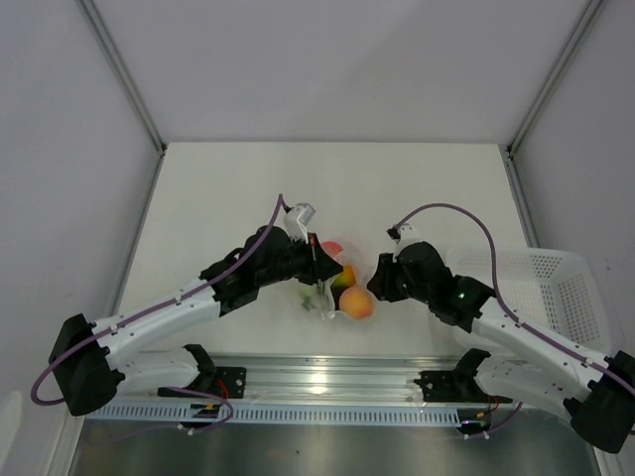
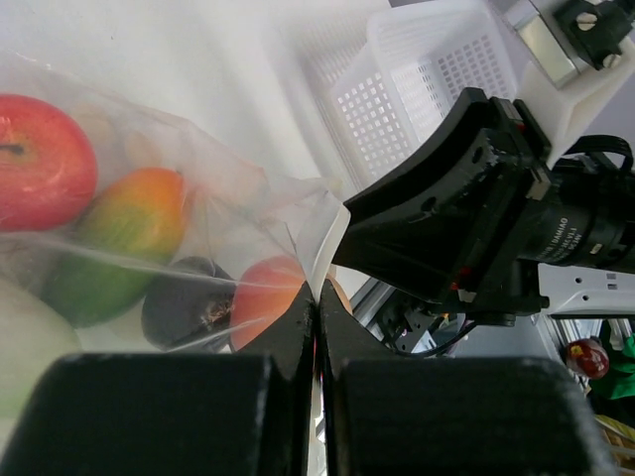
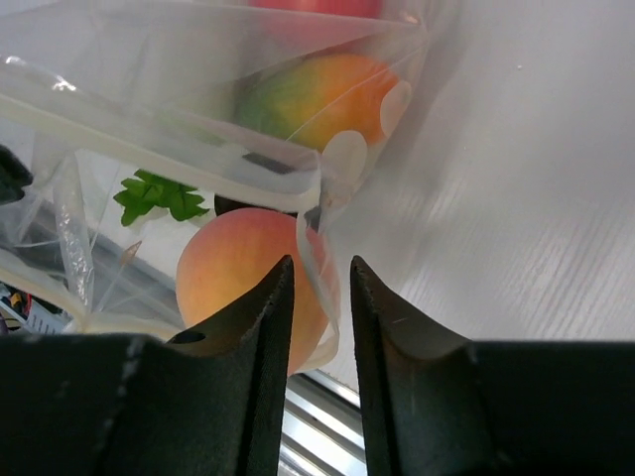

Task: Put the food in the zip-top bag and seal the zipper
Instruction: Zip the zipper food storage bag at the center of the board.

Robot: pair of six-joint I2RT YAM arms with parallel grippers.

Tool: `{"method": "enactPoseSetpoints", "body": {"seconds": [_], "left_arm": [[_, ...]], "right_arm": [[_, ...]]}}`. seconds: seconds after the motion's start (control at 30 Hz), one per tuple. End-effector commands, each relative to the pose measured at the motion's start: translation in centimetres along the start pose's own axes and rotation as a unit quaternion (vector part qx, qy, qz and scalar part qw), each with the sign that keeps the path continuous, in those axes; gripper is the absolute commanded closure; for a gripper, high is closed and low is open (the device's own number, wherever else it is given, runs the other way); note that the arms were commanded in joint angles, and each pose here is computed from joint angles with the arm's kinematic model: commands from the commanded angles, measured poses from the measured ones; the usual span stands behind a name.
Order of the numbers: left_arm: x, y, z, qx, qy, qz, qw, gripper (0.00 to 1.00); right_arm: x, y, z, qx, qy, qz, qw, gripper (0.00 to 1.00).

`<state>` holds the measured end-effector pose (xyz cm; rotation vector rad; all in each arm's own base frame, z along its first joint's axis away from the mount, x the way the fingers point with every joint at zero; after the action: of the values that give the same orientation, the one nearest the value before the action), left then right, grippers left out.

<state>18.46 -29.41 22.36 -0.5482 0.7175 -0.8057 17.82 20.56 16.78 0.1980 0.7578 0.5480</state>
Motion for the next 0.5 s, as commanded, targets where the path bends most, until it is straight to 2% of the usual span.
{"method": "enactPoseSetpoints", "body": {"seconds": [0.0, 0.07, 0.2, 0.27, 0.3, 0.47], "left_arm": [[-1.4, -2.7, 2.3, 0.003, -0.036, -0.035, 0.999, 0.99], [-1.5, -2.6, 2.2, 0.006, -0.036, -0.031, 0.999, 0.99], [-1.7, -2.2, 1.9, 0.008, -0.035, -0.026, 0.999, 1.0], [-1.8, -1.9, 1.6, 0.009, -0.031, -0.022, 0.999, 0.99], [-1.8, -1.8, 1.6, 0.009, -0.031, -0.022, 0.999, 0.99], [-2.4, -1.5, 0.9, 0.019, -0.025, -0.018, 0.999, 0.99]], "right_arm": [[0.8, 0.6, 0.7, 0.002, -0.021, 0.022, 1.0, 0.69], [1.3, 0.5, 0.0, 0.002, -0.013, 0.023, 1.0, 0.72], [1.3, 0.2, -0.3, 0.001, -0.008, 0.02, 1.0, 0.89], [0.7, 0.3, 0.1, -0.003, -0.015, 0.021, 1.0, 0.93], [0.6, 0.1, 0.4, -0.008, -0.02, 0.014, 1.0, 0.99], [-0.8, 0.5, 2.0, -0.02, -0.022, 0.003, 1.0, 1.0]]}}
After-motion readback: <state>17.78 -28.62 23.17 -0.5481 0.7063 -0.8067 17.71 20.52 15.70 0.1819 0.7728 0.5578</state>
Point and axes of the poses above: each gripper's point midway between its finger pads, its own x axis out along the fingers, its own y axis along the line the jaws close on, z = x × y, the point moved 3 cm from there along -x, back along the fingers, and after that the axes turned 2 degrees about -x, right-handed, at the moved point
